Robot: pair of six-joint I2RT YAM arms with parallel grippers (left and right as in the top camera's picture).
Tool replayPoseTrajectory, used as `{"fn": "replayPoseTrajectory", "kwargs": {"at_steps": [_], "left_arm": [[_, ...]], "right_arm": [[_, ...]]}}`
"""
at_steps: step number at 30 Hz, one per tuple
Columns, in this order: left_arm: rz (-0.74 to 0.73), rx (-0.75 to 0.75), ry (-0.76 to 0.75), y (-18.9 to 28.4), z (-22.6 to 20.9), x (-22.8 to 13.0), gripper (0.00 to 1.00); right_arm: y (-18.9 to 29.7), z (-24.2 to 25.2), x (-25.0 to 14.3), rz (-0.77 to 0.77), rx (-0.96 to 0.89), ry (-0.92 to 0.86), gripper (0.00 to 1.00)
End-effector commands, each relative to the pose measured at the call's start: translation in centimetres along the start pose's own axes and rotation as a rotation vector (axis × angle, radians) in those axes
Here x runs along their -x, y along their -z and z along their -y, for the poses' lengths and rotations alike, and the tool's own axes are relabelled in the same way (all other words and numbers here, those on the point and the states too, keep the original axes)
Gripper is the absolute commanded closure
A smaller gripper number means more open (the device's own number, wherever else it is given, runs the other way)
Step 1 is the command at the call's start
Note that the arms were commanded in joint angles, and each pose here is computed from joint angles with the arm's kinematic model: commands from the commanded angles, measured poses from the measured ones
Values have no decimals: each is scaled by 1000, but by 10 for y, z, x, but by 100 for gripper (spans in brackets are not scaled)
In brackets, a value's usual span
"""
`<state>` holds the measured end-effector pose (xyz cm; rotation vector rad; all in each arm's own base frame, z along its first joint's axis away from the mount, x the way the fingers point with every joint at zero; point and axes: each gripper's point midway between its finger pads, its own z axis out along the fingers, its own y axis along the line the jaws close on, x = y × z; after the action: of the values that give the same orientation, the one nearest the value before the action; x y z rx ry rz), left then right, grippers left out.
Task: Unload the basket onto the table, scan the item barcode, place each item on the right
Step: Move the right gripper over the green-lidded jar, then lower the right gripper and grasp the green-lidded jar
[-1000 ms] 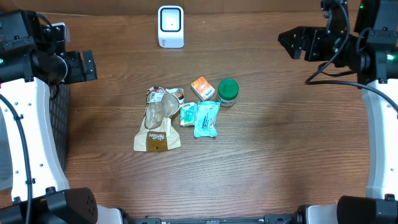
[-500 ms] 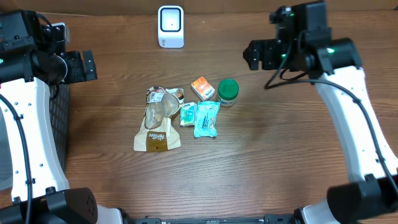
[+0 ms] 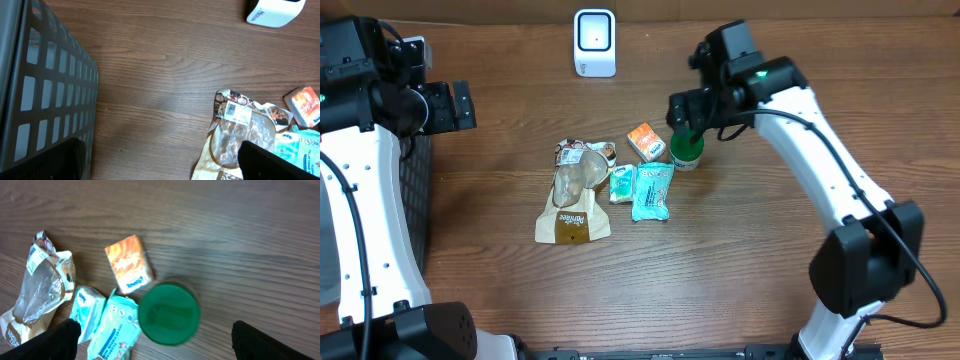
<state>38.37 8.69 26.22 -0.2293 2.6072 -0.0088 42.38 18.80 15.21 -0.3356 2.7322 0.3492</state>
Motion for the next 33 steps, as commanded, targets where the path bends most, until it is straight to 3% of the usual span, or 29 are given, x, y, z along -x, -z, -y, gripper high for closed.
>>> {"fn": "replayPoseTrajectory", "kwargs": {"at_steps": [1,16,33], "left_arm": [[11,3,-24,2,-2,3,1],[11,3,-24,2,-2,3,0],[11,3,-24,2,-2,3,1]], "right_arm": [[-13,1,3,-12,-8,-53,5],[-58,4,-36,-196,-29,-196,9],[-64,13,-45,-213,-71,-160,39]]}}
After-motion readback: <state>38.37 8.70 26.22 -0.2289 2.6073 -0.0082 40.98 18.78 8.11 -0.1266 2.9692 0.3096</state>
